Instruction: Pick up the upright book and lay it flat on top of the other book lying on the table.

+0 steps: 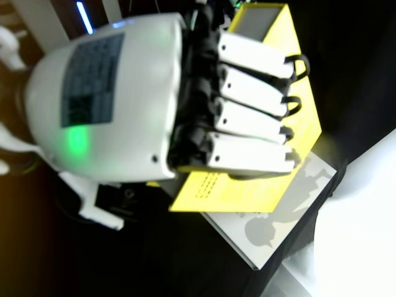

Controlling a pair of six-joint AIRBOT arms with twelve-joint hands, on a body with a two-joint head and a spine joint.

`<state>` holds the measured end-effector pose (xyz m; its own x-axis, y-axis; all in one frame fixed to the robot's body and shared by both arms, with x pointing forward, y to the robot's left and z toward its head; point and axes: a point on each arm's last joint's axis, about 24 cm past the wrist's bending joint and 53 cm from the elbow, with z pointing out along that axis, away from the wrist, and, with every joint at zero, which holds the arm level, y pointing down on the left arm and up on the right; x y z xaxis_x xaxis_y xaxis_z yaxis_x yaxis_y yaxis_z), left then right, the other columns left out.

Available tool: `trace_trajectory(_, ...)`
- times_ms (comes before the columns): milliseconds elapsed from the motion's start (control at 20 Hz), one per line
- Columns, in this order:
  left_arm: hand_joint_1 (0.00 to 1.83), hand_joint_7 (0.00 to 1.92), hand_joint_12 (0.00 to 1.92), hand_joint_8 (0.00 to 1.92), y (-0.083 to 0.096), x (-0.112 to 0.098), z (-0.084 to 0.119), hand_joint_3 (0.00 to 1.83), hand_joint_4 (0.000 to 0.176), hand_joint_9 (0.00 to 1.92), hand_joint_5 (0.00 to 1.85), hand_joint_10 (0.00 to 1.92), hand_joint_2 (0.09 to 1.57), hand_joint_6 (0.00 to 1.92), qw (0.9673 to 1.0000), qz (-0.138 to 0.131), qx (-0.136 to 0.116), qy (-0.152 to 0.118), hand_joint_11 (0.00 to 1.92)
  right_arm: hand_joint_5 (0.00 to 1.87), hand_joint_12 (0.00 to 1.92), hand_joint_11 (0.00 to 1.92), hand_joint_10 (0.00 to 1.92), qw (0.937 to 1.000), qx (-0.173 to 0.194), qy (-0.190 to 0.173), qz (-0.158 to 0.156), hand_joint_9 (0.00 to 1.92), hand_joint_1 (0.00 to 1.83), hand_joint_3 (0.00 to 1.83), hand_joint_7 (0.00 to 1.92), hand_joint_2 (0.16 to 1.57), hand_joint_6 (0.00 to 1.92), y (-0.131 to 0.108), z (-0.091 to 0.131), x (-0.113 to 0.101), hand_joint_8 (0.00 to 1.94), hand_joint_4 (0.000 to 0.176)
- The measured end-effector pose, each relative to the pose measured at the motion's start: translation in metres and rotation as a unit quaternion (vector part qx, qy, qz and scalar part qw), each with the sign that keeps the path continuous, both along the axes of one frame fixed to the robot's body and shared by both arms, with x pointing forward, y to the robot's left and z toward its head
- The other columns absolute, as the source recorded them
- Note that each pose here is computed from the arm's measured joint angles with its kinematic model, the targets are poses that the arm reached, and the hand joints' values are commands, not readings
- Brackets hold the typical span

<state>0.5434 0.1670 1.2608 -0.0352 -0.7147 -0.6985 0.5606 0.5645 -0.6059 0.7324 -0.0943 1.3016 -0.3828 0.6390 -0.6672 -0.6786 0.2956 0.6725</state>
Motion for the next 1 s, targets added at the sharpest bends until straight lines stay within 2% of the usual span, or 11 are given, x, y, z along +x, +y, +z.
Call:
trace_trajectory(150, 0.44, 0.00, 0.00, 0.00, 0.002, 0.001, 0.000, 0.03, 0.125, 0.00, 0.00, 0.00, 1.22, 0.00, 1.0000, 0.004, -0.003, 0.002, 0.00, 0.76, 1.66, 0.96, 1.48, 0.9977, -0.052, -0.011, 0.042, 0.91, 1.35, 0.00, 0.96, 1.16, 1.02, 0.025, -0.023, -0.020, 1.12, 0.000)
trace_trajectory(250, 0.47, 0.00, 0.00, 0.00, 0.004, 0.002, -0.001, 0.03, 0.138, 0.00, 0.00, 0.00, 1.23, 0.00, 1.0000, 0.008, -0.004, 0.003, 0.00, 0.74, 1.68, 0.97, 1.43, 0.9944, -0.083, -0.006, 0.066, 1.06, 1.25, 0.00, 0.96, 1.19, 1.10, 0.043, -0.039, -0.027, 1.29, 0.000)
trace_trajectory(300, 0.46, 0.00, 0.00, 0.00, 0.004, 0.002, 0.000, 0.03, 0.113, 0.00, 0.00, 0.00, 1.24, 0.00, 1.0000, 0.008, -0.004, 0.003, 0.00, 0.65, 1.69, 0.92, 1.43, 0.9925, -0.095, -0.005, 0.077, 1.06, 1.22, 0.01, 0.92, 1.22, 1.23, 0.049, -0.045, -0.031, 1.37, 0.000)
trace_trajectory(400, 0.43, 0.00, 0.00, 0.00, 0.005, 0.002, -0.001, 0.03, 0.120, 0.00, 0.00, 0.00, 1.23, 0.00, 0.9999, 0.011, -0.006, 0.005, 0.00, 0.60, 1.81, 0.76, 1.53, 0.9902, -0.111, 0.004, 0.085, 0.99, 1.20, 0.01, 0.86, 1.26, 1.31, 0.053, -0.061, -0.035, 1.47, 0.000)
trace_trajectory(450, 0.47, 0.00, 0.00, 0.00, 0.005, 0.002, -0.001, 0.02, 0.126, 0.00, 0.00, 0.00, 1.24, 0.00, 0.9999, 0.011, -0.006, 0.006, 0.00, 0.52, 1.92, 0.94, 1.89, 0.9874, -0.126, 0.014, 0.094, 0.96, 1.14, 0.01, 0.71, 1.34, 1.39, 0.055, -0.071, -0.038, 1.76, 0.000)
trace_trajectory(550, 0.46, 0.00, 0.00, 0.00, 0.005, 0.002, -0.001, 0.02, 0.134, 0.00, 0.00, 0.00, 1.23, 0.00, 0.9999, 0.011, -0.006, 0.006, 0.00, 0.62, 1.92, 0.92, 1.76, 0.9839, -0.147, 0.018, 0.100, 0.99, 1.19, 0.00, 0.79, 1.28, 1.24, 0.057, -0.081, -0.041, 1.62, 0.000)
trace_trajectory(600, 0.47, 0.00, 0.00, 0.00, 0.005, 0.002, -0.001, 0.02, 0.129, 0.00, 0.00, 0.00, 1.24, 0.00, 0.9999, 0.011, -0.006, 0.006, 0.00, 0.49, 1.80, 0.61, 1.68, 0.9800, -0.166, 0.015, 0.108, 0.65, 0.95, 0.00, 0.64, 1.24, 1.04, 0.062, -0.089, -0.044, 1.48, 0.000)
trace_trajectory(700, 0.52, 0.00, 0.00, 0.00, 0.006, 0.003, -0.002, 0.02, 0.103, 0.00, 0.01, 0.00, 1.25, 0.00, 0.9998, 0.014, -0.007, 0.007, 0.00, 0.52, 1.65, 0.58, 1.52, 0.9799, -0.173, 0.033, 0.094, 0.70, 1.17, 0.00, 0.78, 1.30, 1.41, 0.060, -0.097, -0.034, 1.55, 0.000)
trace_trajectory(850, 0.49, 0.00, 0.00, 0.00, 0.008, 0.004, -0.002, 0.01, 0.137, 0.00, 0.00, 0.00, 1.23, 0.00, 0.9998, 0.017, -0.008, 0.009, 0.00, 0.67, 1.89, 1.08, 1.78, 0.9796, -0.181, 0.037, 0.080, 1.09, 1.09, 0.00, 0.92, 1.28, 1.42, 0.054, -0.101, -0.026, 1.75, 0.000)
trace_trajectory(950, 0.52, 0.00, 0.00, 0.00, 0.008, 0.004, -0.002, 0.01, 0.114, 0.00, 0.00, 0.00, 1.24, 0.00, 0.9998, 0.017, -0.008, 0.009, 0.00, 0.86, 1.92, 1.31, 1.86, 0.9797, -0.183, 0.036, 0.073, 1.33, 1.13, 0.00, 1.11, 1.19, 1.19, 0.051, -0.101, -0.022, 1.83, 0.000)
trace_trajectory(1000, 0.54, 0.00, 0.00, 0.00, 0.008, 0.004, -0.002, 0.01, 0.115, 0.00, 0.00, 0.00, 1.24, 0.00, 0.9998, 0.017, -0.008, 0.008, 0.00, 0.78, 1.92, 0.80, 1.67, 0.9809, -0.178, 0.041, 0.067, 0.88, 1.10, 0.00, 0.69, 1.21, 1.28, 0.048, -0.100, -0.018, 1.45, 0.000)
